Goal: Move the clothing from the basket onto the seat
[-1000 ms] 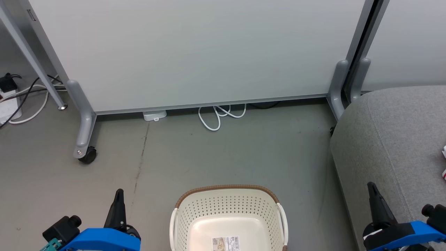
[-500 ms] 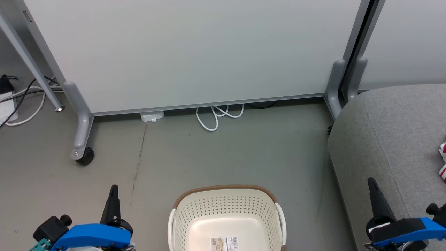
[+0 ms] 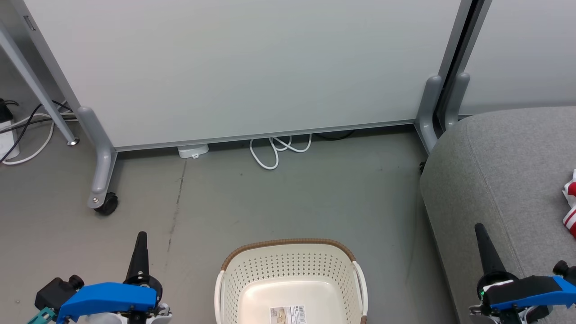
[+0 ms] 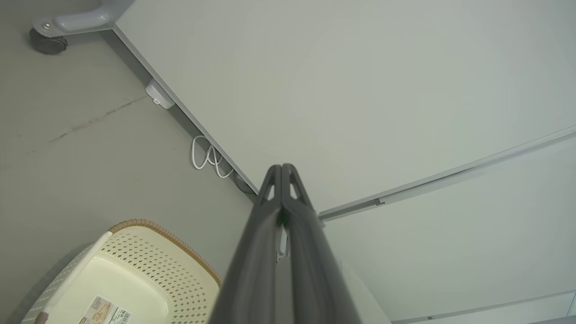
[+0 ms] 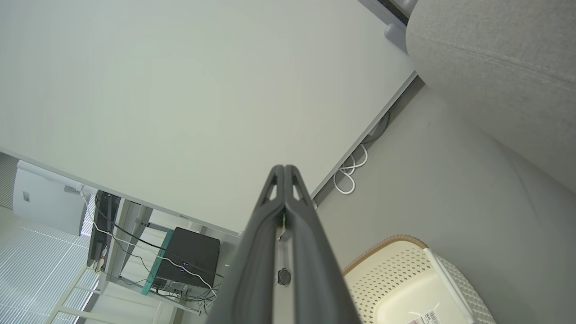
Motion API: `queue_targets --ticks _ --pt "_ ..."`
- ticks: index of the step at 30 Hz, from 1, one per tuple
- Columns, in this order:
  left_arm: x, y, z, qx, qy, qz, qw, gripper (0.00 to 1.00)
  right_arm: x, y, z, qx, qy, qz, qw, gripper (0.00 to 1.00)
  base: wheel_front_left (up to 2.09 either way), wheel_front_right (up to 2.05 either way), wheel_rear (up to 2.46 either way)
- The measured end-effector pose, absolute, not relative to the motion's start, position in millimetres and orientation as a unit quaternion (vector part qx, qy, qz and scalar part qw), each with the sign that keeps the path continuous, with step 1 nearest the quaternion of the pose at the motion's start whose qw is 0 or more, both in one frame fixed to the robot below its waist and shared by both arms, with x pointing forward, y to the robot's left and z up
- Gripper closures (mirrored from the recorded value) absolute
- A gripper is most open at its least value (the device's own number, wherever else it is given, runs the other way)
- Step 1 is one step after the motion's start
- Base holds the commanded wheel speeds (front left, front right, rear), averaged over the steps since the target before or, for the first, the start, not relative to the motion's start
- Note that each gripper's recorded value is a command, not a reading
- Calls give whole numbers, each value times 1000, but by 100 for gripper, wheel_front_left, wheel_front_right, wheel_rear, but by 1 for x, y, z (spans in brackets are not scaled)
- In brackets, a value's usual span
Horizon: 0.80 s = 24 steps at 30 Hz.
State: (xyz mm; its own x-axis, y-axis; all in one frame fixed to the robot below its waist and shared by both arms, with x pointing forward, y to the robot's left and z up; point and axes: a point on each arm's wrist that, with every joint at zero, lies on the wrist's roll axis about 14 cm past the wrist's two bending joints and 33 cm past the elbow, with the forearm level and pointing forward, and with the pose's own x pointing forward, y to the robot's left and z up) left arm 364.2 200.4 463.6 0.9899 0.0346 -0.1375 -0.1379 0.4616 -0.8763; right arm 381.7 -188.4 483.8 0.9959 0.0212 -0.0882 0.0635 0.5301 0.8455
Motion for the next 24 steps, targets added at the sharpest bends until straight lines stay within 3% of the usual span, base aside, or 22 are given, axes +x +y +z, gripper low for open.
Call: queue_targets --ticks 24 --pt "374 201 479 -605 31 37 795 100 385 -192 492 589 29 -11 808 100 0 0 0"
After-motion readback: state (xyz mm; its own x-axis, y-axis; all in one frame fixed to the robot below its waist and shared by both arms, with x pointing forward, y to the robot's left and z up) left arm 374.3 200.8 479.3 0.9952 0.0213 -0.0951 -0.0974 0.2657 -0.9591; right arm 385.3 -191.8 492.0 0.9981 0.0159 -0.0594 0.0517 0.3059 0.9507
